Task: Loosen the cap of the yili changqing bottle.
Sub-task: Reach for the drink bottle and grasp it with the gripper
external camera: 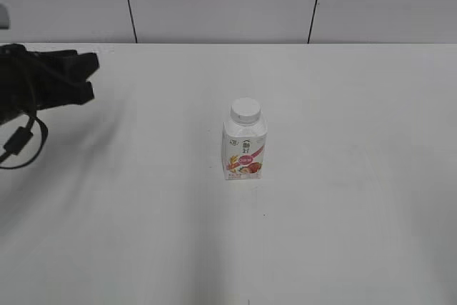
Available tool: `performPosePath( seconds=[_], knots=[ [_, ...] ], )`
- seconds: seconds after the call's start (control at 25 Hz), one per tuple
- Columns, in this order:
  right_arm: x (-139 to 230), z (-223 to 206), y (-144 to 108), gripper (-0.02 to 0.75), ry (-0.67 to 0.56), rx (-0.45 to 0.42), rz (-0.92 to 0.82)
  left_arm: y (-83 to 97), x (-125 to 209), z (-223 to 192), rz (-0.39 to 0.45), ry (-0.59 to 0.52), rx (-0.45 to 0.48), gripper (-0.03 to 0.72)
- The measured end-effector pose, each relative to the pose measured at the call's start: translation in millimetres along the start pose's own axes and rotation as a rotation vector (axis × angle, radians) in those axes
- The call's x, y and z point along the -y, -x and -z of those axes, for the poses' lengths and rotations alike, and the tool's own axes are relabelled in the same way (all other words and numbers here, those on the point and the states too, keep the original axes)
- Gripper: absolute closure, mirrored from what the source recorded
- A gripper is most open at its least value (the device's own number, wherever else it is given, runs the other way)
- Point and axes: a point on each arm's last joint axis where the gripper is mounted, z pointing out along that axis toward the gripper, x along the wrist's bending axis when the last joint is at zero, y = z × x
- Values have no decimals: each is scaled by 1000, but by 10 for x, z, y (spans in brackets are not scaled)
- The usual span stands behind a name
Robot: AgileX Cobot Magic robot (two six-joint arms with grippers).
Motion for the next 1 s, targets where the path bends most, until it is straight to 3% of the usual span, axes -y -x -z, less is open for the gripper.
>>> performPosePath(
  seconds=[0.16, 0.48, 0.76, 1.0],
  knots=[
    [0, 0, 0, 186, 0, 0, 0, 124, 217, -62, -71, -40, 212, 445],
    [0, 0, 0, 186, 0, 0, 0, 202, 503, -137, -83, -79, 419, 427],
    [0, 0, 0, 186, 0, 0, 0, 203, 630, -355, -32, -119, 597, 54],
    [0, 0, 0, 186, 0, 0, 0, 152, 677, -611, -35, -195, 753, 59]
  ],
)
